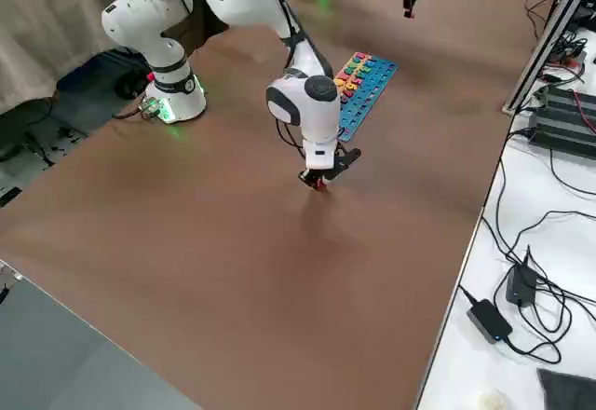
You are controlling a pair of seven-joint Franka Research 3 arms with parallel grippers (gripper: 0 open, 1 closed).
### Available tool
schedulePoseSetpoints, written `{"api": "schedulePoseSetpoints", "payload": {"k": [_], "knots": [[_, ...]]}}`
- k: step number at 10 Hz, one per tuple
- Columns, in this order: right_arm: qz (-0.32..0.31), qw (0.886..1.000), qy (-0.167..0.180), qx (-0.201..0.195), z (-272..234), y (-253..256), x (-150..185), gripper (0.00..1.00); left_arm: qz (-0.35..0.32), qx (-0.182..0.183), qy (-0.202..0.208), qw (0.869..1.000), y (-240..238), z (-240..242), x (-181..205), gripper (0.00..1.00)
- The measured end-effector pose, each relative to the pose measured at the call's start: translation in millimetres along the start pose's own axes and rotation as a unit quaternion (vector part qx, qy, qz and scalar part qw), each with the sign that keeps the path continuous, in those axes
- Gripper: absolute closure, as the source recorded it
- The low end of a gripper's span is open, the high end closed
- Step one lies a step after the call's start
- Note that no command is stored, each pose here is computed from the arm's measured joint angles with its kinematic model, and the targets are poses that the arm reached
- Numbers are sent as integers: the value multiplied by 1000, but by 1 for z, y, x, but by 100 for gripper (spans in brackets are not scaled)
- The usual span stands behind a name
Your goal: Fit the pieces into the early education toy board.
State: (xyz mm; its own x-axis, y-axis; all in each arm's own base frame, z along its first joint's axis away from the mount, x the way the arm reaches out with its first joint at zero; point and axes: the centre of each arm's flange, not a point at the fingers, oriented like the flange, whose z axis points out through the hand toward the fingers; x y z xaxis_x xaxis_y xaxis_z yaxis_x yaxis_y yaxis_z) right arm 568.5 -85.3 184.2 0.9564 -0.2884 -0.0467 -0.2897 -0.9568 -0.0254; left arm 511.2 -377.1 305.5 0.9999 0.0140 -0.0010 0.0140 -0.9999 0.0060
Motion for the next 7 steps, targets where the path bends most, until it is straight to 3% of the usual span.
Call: {"api": "schedulePoseSetpoints", "payload": {"k": [3, 7], "knots": [[-4, 999, -32, -3, 0, -5, -6, 65, 11, -3, -10, 1000, 23, 4, -24, 86], [-31, 999, -30, -5, -21, -51, -14, 64, 12, -13, -15, 1000, 55, 20, -42, 86]]}}
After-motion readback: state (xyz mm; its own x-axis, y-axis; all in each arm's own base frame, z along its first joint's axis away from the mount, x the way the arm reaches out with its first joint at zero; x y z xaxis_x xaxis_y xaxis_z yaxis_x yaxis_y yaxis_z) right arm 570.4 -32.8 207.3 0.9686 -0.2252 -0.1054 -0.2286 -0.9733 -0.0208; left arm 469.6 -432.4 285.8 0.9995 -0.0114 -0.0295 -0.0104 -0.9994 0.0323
